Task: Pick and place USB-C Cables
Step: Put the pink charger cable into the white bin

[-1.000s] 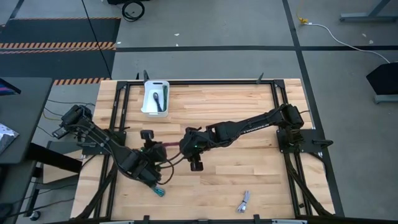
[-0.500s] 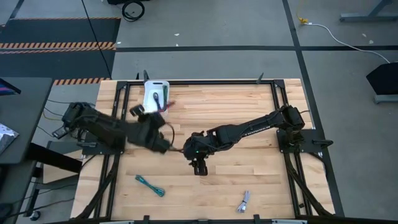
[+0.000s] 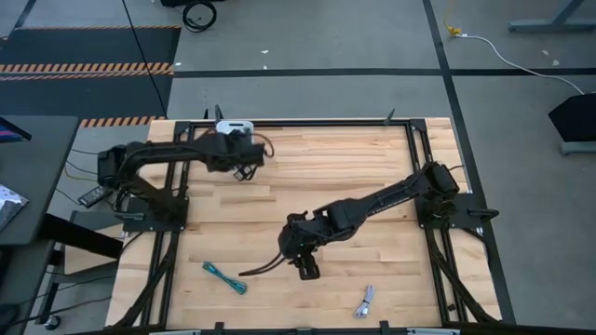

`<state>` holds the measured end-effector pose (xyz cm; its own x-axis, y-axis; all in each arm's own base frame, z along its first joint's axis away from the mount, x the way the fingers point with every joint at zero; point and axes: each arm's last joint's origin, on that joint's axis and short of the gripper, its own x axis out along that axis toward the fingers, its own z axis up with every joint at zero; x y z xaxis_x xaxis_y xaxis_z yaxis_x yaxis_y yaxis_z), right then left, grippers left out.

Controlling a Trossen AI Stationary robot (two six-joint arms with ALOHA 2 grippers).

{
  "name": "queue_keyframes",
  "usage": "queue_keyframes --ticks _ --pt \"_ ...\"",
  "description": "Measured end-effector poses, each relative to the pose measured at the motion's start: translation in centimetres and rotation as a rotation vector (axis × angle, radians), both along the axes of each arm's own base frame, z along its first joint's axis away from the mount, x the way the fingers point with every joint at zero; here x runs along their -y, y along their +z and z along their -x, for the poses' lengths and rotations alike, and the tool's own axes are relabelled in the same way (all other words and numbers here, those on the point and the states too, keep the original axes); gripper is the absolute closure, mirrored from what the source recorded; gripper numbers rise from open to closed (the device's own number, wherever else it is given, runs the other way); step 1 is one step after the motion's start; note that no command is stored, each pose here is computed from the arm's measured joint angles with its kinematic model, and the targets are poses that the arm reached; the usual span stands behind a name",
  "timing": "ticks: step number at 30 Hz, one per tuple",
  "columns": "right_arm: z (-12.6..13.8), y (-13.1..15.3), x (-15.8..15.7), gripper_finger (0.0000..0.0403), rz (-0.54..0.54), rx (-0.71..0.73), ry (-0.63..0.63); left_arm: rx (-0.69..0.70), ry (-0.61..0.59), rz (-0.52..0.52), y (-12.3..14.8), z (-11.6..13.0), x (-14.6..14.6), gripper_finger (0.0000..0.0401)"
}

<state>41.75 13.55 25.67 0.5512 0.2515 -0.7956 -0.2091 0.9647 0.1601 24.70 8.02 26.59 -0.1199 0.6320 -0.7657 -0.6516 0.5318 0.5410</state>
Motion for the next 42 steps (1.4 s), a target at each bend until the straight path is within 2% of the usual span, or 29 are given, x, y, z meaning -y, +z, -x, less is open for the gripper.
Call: queue_keyframes --ticks 4,7,12,16,24,31,36,42 --pt "0.1 0.0 -0.2 0.0194 0.012 0.002 0.02 0.001 0.028 -0.048 0.1 0.2 -2.0 0.0346" --pt "0.2 -0.1 -0.2 0.0194 0.018 -0.014 0.019 -0.007 0.089 -0.039 0.1 0.9 -3.5 0.0336" --pt "0.3 -0.1 -0.1 0.0194 0.033 -0.013 0.038 0.041 0.156 0.064 -0.1 1.7 -5.1 0.0352" --pt "0.3 -0.1 -0.1 0.0194 0.034 -0.013 0.039 0.123 0.125 0.15 -0.7 1.3 -5.5 0.035" --pt "0.3 -0.1 -0.1 0.0194 0.034 -0.013 0.039 0.116 0.117 0.164 -2.4 1.5 -5.6 0.0263" --pt "0.2 -0.1 -0.1 0.0194 0.034 -0.013 0.037 0.132 0.099 0.268 -4.8 1.9 -5.1 0.0192" --pt "0.2 -0.1 0.0 0.0194 0.038 -0.011 0.042 0.122 0.074 0.272 -4.9 1.9 -5.0 0.0176" --pt "0.2 -0.1 0.0 0.0194 0.039 -0.01 0.042 0.134 0.076 0.226 -4.1 1.7 -5.3 0.0188"
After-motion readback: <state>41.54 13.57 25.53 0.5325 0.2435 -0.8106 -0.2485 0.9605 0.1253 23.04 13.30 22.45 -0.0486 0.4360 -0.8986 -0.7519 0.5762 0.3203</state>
